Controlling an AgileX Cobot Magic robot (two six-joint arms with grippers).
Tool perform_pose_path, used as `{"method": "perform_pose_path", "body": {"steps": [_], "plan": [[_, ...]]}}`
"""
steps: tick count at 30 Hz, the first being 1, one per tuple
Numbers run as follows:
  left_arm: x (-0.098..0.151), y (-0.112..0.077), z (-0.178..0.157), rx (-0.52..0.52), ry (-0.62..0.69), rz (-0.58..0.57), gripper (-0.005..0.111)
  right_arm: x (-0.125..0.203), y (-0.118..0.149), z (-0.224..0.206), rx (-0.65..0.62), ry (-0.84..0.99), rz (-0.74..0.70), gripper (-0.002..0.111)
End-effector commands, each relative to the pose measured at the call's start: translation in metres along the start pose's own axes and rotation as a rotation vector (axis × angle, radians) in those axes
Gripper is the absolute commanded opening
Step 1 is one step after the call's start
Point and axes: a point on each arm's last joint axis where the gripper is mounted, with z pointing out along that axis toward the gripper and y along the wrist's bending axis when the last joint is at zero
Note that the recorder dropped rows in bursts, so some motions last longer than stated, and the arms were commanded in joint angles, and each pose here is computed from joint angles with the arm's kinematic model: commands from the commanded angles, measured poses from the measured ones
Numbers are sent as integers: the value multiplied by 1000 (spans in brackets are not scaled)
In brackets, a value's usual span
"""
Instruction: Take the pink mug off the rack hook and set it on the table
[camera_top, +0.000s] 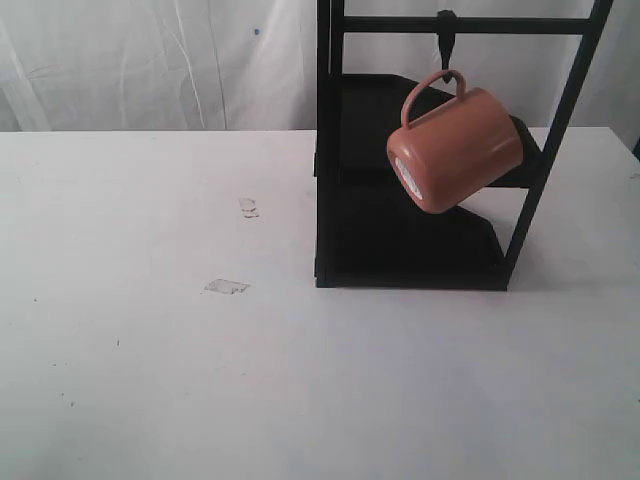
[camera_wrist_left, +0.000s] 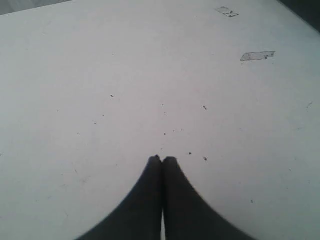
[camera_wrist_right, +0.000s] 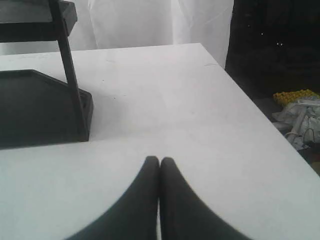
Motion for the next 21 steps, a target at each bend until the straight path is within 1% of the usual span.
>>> {"method": "perform_pose_path", "body": {"steps": [1, 6, 11, 16, 18, 20, 21], "plan": [[0, 0, 0, 1, -4, -12, 1, -1, -1, 0, 9, -16, -40, 0], [0, 0, 0, 1, -4, -12, 1, -1, -1, 0, 13, -17, -52, 0], [0, 0, 0, 1, -4, -12, 1, -2, -5, 0, 65, -26, -212, 0], [0, 0, 0, 1, -4, -12, 1, -3, -6, 0, 67, -29, -220, 0], [0, 0, 0, 1, -4, -12, 1, -7, -3, -1, 43, -83, -196, 0], [0, 0, 0, 1, -4, -12, 1, -20, 4, -3, -45, -227, 54, 0], [0, 0, 0, 1, -4, -12, 1, -30, 5, -5, -131, -323, 424, 0]]}}
